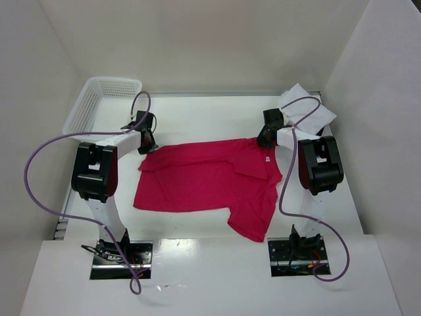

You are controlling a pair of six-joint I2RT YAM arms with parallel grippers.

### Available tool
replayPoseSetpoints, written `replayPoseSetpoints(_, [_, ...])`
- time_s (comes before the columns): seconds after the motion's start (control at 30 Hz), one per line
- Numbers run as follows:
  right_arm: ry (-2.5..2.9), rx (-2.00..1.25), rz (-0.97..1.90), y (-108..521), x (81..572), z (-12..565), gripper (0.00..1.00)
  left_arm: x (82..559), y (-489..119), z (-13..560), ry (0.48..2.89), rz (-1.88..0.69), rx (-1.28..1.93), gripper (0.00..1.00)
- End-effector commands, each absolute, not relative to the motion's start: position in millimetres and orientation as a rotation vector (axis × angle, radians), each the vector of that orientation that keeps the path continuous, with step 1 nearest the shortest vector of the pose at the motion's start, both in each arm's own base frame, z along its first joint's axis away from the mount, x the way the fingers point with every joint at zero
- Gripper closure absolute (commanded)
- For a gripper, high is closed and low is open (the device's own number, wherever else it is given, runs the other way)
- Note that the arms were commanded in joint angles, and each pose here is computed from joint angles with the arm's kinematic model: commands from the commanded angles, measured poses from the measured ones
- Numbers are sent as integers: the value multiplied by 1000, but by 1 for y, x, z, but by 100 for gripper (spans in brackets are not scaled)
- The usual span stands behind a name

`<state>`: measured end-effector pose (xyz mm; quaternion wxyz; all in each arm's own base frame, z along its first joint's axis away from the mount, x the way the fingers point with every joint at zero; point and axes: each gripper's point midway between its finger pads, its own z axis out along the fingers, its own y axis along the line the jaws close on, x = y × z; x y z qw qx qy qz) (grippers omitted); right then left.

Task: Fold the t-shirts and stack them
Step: Fold the flattened tshirt in 1/3 of the way

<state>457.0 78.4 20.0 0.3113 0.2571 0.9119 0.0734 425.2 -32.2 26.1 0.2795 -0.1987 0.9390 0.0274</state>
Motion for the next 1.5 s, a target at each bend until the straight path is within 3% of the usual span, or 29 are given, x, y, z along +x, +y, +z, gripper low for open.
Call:
replayPoseSetpoints(0.0, [2371,669,160,73,459,27,87,441,-7,59,2404,166,-577,100])
replayPoseSetpoints(0.9, [2372,666,130,68,454,31,91,487,21,96,2242,-10,-677,99])
replayPoseSetpoints(1.0, [2370,665,131,67,452,32,91,485,21,94,2253,-7,-679,83])
replayPoseSetpoints(1.1, [2374,662,142,69,452,32,91,485,18,97,2247,-33,-669,56])
replayPoseSetpoints(1.23, [2382,656,165,73,451,32,91,487,8,117,2227,-102,-595,32])
replayPoseSetpoints(1.47, [2372,646,197,77,454,37,91,468,-26,119,2288,-291,-463,29])
